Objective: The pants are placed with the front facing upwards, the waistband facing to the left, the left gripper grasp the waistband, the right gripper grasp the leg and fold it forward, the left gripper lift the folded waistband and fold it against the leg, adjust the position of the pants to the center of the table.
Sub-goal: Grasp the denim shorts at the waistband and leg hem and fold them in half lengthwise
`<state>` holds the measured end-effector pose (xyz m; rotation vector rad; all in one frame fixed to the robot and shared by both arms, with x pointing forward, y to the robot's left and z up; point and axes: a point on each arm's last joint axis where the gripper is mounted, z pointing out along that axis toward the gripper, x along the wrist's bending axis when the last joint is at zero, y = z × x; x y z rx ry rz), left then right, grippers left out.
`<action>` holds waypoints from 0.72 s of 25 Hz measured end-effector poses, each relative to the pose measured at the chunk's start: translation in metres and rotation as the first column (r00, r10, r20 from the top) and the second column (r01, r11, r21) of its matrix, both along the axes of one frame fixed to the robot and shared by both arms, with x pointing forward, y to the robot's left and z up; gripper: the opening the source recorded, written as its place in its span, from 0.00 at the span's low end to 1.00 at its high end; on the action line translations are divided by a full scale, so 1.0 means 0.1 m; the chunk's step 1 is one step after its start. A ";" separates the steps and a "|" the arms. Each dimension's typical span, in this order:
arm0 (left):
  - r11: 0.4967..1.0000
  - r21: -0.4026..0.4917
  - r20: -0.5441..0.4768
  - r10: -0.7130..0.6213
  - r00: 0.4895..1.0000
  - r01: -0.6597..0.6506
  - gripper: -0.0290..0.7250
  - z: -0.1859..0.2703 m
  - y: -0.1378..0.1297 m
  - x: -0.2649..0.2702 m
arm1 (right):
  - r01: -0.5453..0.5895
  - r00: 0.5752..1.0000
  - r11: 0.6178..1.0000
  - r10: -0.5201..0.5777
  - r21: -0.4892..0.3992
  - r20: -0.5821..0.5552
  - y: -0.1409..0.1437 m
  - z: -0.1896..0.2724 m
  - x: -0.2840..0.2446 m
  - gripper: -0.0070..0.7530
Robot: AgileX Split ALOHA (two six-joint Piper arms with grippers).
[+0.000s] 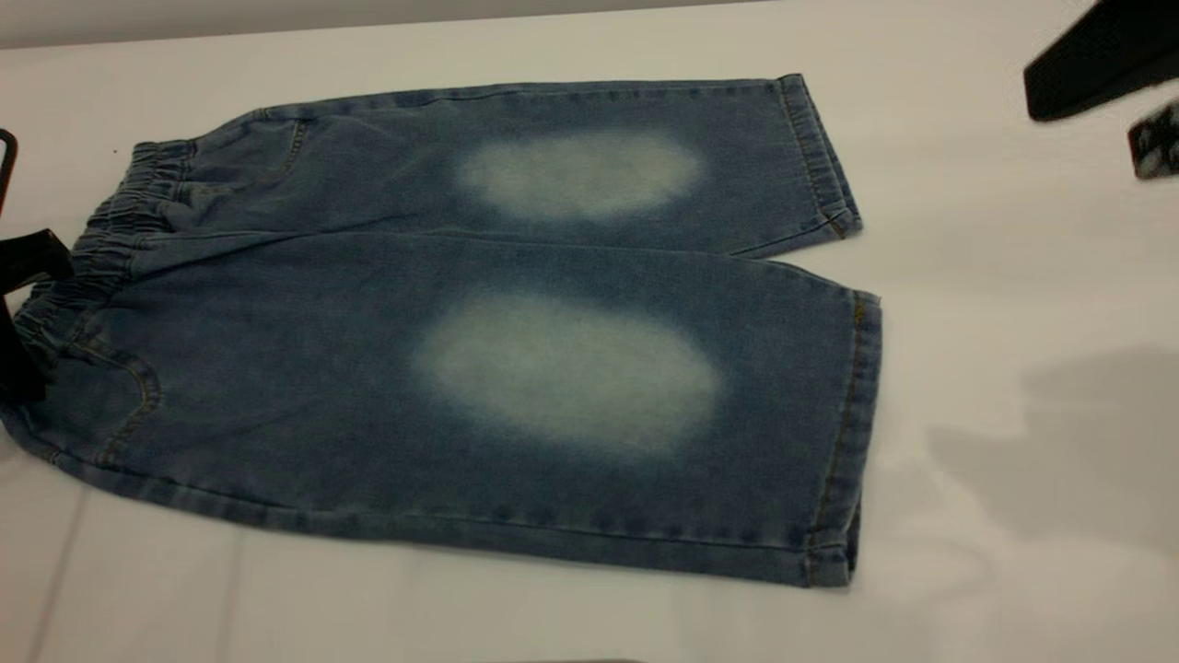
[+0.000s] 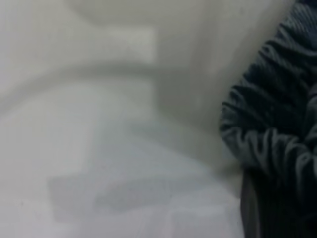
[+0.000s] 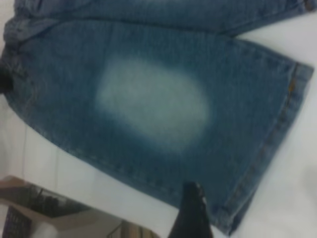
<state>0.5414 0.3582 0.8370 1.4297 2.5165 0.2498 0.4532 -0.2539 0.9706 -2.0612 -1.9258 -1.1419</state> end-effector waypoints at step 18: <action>0.969 0.022 0.031 -0.247 0.968 0.247 0.14 0.31 -0.54 0.04 | 0.172 0.948 0.981 -0.142 0.084 -0.284 0.02 -0.59 -0.33 0.66</action>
